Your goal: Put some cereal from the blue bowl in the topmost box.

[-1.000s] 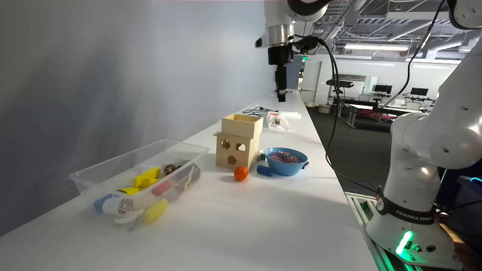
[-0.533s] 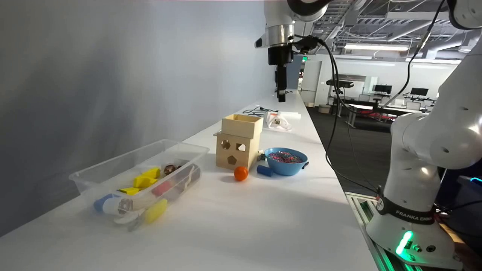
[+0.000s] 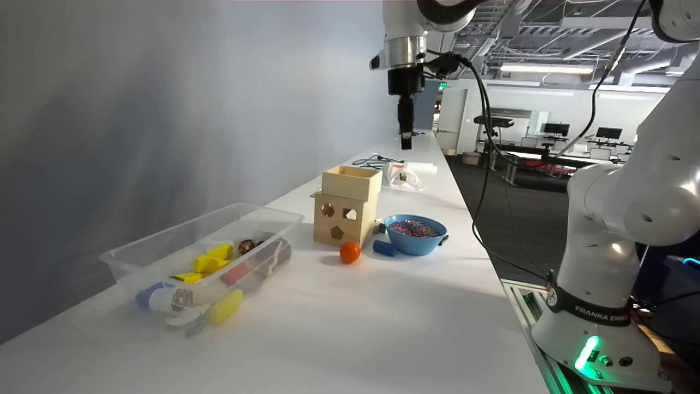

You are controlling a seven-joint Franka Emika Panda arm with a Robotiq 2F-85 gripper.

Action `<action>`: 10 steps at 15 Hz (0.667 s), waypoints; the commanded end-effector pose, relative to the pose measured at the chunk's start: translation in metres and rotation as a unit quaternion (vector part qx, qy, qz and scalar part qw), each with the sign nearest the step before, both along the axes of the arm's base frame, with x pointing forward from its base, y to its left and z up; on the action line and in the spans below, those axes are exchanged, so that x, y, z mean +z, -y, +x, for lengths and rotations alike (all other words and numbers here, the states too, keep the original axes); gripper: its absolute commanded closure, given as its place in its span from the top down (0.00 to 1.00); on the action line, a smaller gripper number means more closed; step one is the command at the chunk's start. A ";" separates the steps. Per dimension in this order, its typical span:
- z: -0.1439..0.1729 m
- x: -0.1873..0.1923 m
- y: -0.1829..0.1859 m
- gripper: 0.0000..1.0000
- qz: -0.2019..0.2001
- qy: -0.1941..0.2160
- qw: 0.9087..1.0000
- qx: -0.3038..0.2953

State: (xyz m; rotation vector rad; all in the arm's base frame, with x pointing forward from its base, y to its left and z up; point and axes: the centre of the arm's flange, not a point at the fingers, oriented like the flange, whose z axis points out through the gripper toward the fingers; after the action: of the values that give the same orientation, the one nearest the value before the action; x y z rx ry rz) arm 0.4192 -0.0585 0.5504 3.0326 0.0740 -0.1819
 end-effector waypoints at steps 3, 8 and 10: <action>-0.021 -0.043 -0.044 1.00 -0.075 0.059 0.994 -0.053; -0.045 -0.083 -0.054 1.00 -0.122 0.073 0.990 -0.022; -0.052 -0.089 -0.044 1.00 -0.153 0.080 0.985 -0.007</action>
State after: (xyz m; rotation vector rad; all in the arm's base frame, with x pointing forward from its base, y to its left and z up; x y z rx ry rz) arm 0.3932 -0.0015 0.4735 2.8225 -0.0116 -0.0247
